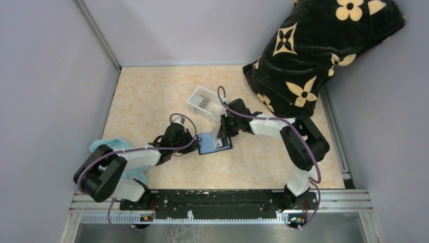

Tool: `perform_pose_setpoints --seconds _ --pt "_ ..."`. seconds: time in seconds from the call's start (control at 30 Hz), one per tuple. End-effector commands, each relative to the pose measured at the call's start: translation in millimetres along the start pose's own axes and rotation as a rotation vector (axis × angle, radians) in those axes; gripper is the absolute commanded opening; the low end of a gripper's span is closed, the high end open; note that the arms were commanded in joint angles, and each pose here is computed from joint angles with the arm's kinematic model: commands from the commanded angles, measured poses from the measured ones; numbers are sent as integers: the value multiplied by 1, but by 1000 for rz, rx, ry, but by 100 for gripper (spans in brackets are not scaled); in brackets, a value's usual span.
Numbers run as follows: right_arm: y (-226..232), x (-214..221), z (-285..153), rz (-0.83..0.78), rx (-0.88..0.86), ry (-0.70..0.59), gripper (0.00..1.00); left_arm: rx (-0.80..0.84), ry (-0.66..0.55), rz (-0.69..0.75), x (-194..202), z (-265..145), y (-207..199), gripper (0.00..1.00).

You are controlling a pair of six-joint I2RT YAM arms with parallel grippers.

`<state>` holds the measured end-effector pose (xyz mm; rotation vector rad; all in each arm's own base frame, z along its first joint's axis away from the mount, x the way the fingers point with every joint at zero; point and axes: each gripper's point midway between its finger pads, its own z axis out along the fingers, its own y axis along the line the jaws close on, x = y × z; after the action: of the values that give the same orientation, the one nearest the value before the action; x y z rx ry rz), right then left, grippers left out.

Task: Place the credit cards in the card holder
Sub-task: Insert the credit card into the card holder.

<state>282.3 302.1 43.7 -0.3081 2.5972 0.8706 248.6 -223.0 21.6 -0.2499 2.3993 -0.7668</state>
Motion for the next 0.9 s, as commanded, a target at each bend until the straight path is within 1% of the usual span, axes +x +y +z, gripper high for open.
perform_pose_setpoints --seconds 0.0,0.17,0.43,0.67,0.87 --pt "-7 -8 6 -39 39 -31 0 -120 104 27 32 -2 36 13" --pt "-14 3 15 -15 33 -22 0 -122 109 28 33 -1 36 13" --pt "-20 22 22 95 -40 -30 0 -129 113 32 34 -1 38 13" --pt "-15 26 22 102 -69 -17 0 -125 111 34 34 0 36 13" --pt "-17 31 24 82 -44 9 0 -117 115 30 35 2 34 13"
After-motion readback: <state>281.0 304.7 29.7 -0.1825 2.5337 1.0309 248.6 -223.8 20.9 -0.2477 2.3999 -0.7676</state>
